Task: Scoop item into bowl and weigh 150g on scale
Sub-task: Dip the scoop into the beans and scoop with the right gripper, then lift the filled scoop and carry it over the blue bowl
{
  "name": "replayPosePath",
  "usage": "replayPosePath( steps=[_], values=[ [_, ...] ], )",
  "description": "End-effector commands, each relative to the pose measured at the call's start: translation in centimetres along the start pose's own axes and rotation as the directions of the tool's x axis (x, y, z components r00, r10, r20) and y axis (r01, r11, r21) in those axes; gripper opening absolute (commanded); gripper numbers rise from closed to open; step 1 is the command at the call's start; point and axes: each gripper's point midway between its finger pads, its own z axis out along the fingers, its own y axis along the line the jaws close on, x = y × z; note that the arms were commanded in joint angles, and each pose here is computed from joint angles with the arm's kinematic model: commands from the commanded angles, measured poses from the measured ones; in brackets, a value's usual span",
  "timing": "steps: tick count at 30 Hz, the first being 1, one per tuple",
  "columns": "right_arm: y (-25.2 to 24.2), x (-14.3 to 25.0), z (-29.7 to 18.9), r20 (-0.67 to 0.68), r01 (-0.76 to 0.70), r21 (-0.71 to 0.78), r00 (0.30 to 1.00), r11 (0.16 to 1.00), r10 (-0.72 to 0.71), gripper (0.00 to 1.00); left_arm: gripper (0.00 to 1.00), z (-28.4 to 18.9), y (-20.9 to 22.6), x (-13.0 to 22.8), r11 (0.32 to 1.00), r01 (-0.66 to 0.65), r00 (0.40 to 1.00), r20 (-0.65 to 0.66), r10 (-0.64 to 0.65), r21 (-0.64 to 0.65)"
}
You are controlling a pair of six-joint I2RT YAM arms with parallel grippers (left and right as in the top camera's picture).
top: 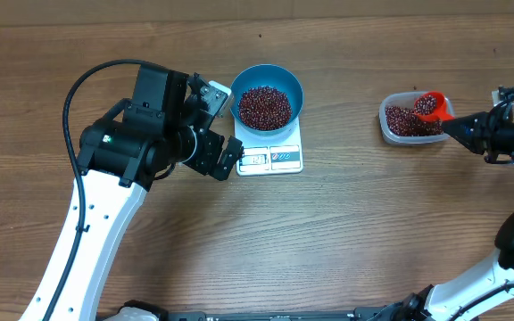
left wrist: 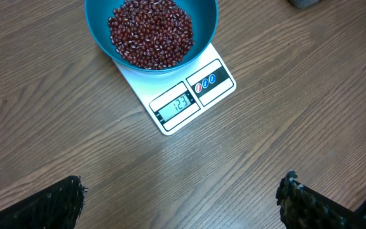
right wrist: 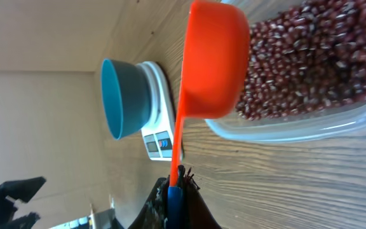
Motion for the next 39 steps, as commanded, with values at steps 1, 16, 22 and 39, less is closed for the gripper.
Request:
replayPosePath(
  steps=[1,16,22,39],
  values=[
    [1.4,-0.2,-0.1,0.027,0.044,-0.091,0.999,0.995,-0.042,0.04,0.99,-0.6,-0.3,-0.6,1.0,-0.028,0.999,0.025,0.028,0.006],
    [3.5,0.8,1.7,-0.027,0.046,-0.146,0.998,0.988,-0.051,0.04,1.0,-0.6,-0.3,-0.6,1.0,-0.028,0.999,0.025,0.028,0.006],
    [6.1,2.0,5.0,-0.104,0.107,-0.188,0.986,0.976,-0.128,0.04,1.0,-0.6,-0.3,-0.6,1.0,-0.028,0.999,0.025,0.028,0.006],
    [14.7,5.1,12.6,-0.266,0.235,-0.272,0.914,0.933,-0.308,0.04,0.99,-0.6,-0.3,-0.6,1.0,-0.028,0.999,0.025,0.028,0.006]
  ],
)
